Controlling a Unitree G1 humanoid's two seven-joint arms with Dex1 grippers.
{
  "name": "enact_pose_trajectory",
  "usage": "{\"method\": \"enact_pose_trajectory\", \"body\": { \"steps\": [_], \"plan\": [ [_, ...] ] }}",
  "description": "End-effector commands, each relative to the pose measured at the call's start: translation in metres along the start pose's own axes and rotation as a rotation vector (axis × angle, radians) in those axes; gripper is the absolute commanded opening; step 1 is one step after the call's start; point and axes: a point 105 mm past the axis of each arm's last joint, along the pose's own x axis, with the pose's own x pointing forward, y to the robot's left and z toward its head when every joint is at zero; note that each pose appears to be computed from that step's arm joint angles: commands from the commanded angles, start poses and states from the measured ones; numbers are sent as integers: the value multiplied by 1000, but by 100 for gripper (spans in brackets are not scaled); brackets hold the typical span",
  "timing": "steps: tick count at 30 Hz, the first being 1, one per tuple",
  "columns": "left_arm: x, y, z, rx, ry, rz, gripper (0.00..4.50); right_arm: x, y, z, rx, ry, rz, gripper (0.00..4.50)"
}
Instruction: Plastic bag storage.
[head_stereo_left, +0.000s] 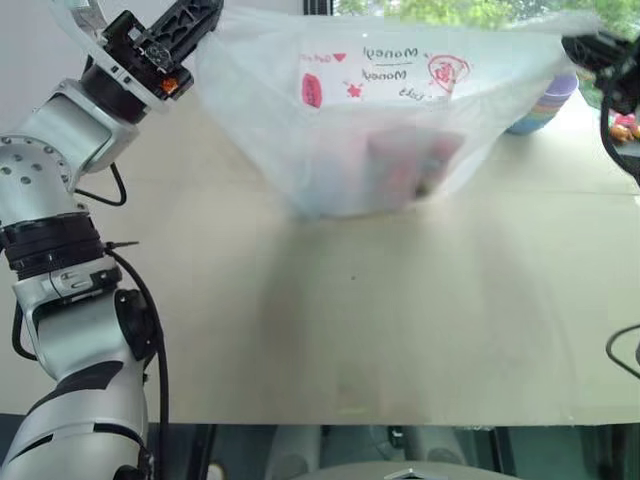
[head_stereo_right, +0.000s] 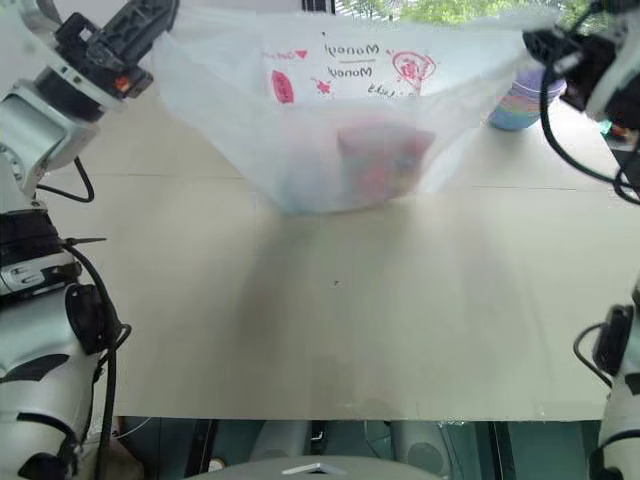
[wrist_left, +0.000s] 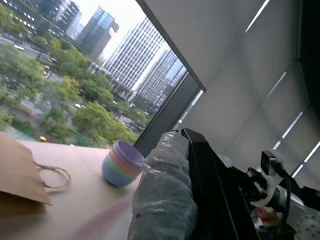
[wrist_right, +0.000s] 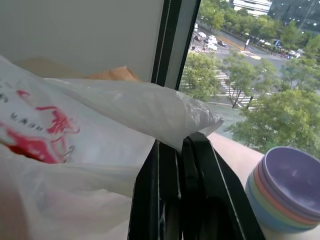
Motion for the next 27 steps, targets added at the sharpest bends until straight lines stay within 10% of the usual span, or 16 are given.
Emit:
{"method": "enact_pose_trajectory", "body": {
  "steps": [1, 9, 12, 20, 22, 27],
  "plan": [
    [-24, -10, -40, 7, 154, -4, 2, -26, 34, -20, -10, 48, 48, 0],
    [-71, 31, -183, 198, 392, 321, 2, -44, 75, -158, -124, 318, -79, 0],
    [-97, 34, -178, 260, 300, 343, 54, -54, 100, -174, -140, 299, 82, 59],
    [-165, 35, -168, 457, 439, 445, 360, -112, 91, -171, -50, 276, 89, 379],
    [-173, 32, -164, 499, 470, 457, 447, -127, 85, -171, -55, 301, 89, 380],
    [-182, 28, -158, 535, 501, 443, 447, -157, 74, -189, -50, 380, 93, 380]
  ]
}}
